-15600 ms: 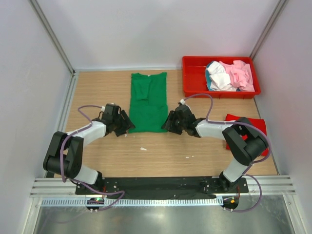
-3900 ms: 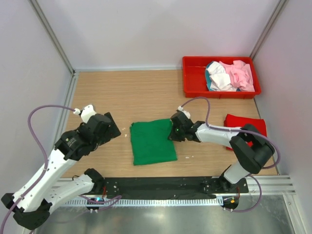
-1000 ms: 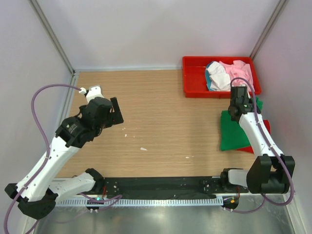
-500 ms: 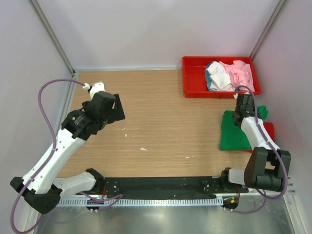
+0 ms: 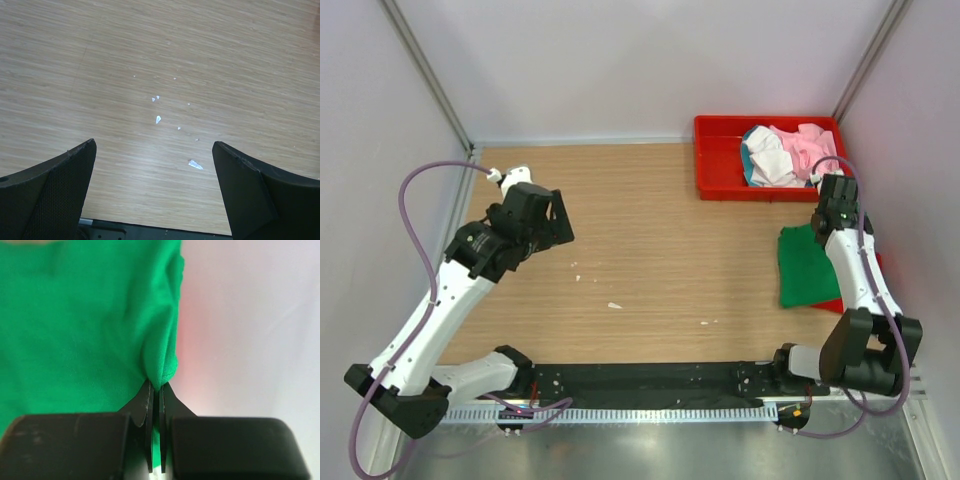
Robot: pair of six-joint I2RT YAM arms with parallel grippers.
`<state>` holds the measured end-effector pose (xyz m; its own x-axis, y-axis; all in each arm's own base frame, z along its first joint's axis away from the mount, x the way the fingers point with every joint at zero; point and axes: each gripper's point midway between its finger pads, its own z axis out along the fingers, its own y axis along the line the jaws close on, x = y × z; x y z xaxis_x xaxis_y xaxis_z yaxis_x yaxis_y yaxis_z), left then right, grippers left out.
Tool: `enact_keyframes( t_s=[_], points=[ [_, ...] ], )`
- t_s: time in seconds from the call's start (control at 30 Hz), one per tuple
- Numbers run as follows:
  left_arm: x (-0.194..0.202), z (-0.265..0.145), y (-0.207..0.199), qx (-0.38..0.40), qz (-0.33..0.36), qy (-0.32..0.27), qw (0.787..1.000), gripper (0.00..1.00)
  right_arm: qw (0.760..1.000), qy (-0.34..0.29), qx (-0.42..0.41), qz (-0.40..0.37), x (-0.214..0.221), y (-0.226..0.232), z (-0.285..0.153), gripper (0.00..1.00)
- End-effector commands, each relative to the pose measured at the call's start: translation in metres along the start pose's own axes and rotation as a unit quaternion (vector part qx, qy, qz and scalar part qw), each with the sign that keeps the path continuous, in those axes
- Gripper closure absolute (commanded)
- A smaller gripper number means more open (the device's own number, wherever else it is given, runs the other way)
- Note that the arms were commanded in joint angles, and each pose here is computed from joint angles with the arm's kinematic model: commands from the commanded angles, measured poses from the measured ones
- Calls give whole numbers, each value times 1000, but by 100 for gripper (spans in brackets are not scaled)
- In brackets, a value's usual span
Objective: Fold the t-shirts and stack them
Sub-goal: Neatly place the folded tshirt to the corner
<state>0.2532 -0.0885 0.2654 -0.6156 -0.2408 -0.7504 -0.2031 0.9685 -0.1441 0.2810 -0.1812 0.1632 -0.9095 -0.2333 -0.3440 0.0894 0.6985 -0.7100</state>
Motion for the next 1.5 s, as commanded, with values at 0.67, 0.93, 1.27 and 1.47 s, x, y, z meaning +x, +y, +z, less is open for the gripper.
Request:
enact_keyframes(
  t_s=[0.67,0.93,1.27,1.47],
  points=[
    [-1,-4,-10,41,-25,-1,999,0,993,-87,-53,61,-70,-5,-89,99],
    [0,-7,-6,39,-28,-2,999,0,987,-115,-80,79,-87,-8,-114,99],
    [5,-6,-3,39,-38,-2,998,0,990,-103,-61,76,-83,-19,-118,99],
    [5,-6,-3,39,-37,-1,999,0,991,-101,-53,72,-78,-18,-115,99]
  ],
)
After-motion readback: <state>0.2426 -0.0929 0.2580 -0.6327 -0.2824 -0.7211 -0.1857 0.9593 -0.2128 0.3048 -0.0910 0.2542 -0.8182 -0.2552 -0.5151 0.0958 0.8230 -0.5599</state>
